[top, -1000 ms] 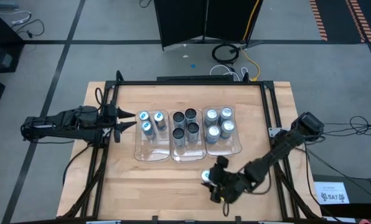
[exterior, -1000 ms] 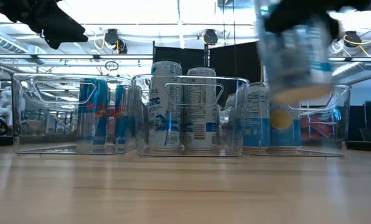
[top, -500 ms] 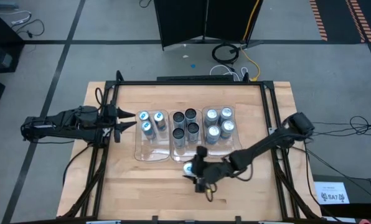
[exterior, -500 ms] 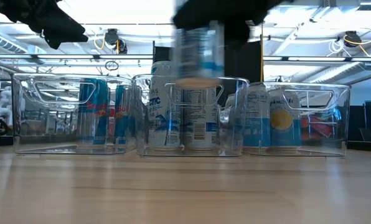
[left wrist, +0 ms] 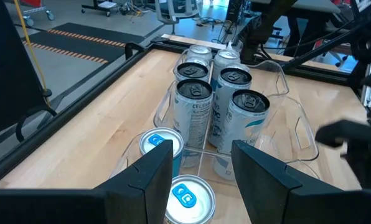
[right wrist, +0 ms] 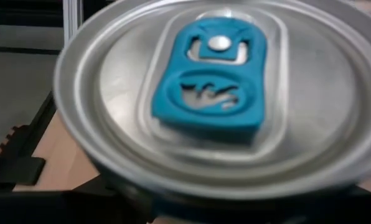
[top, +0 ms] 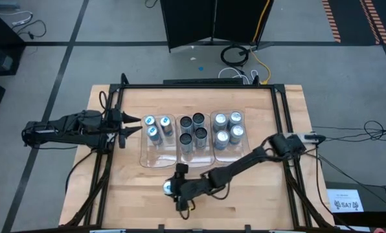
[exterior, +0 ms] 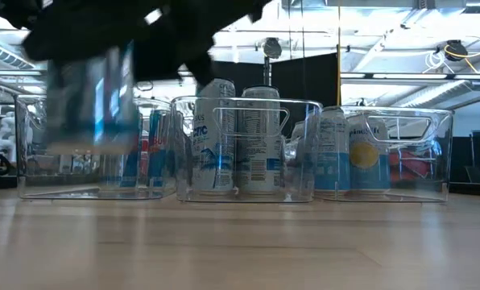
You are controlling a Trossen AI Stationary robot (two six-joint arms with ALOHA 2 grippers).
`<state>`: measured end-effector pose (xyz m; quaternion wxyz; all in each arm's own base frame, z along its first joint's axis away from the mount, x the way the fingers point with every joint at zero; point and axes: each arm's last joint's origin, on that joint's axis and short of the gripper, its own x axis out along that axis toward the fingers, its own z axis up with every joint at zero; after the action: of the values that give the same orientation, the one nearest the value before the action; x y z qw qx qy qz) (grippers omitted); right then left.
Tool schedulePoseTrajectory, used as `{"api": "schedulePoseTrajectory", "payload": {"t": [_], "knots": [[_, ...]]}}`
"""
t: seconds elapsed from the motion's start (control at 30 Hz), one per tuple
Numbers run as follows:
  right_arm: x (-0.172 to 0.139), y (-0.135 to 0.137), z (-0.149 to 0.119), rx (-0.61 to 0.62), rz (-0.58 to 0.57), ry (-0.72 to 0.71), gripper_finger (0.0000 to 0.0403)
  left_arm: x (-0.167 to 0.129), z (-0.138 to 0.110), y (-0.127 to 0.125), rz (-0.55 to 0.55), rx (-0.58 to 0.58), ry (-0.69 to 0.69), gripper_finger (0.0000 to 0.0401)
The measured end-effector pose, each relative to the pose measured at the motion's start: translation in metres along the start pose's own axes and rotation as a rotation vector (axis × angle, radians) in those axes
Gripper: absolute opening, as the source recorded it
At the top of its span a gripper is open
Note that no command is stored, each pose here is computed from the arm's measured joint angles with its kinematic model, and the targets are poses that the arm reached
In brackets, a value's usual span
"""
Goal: Sort soda cans
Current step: Put the blue soda can into the left transparent bin
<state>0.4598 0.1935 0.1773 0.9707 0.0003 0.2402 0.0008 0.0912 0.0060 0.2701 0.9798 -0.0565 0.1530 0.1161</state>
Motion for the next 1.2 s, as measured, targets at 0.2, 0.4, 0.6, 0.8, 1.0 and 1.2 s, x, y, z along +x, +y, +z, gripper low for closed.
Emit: {"api": "schedulePoseTrajectory", "payload": {"t": [0.2,0.4,0.6,0.8,1.0,1.2], "knots": [[0.020,0.003,0.000,0.033,0.006,-0.016,0.0235,0.000,0.000,0.000,0.000,0.000,0.001,0.0173],[0.024,0.003,-0.005,0.023,0.020,0.000,0.0235,0.000,0.000,0.000,0.000,0.000,0.001,0.0173],[0.027,0.002,-0.010,0.013,0.045,0.029,0.0235,0.000,0.000,0.000,0.000,0.000,0.001,0.0173],[0.028,0.001,-0.015,0.008,0.054,0.083,0.0236,0.000,0.000,0.000,0.000,0.000,0.001,0.0173],[0.030,-0.001,-0.018,0.020,0.059,0.092,0.0236,0.000,0.000,0.000,0.000,0.000,0.001,0.0173],[0.030,-0.001,-0.018,0.091,0.054,0.092,0.0236,0.000,0.000,0.000,0.000,0.000,0.001,0.0173]]}}
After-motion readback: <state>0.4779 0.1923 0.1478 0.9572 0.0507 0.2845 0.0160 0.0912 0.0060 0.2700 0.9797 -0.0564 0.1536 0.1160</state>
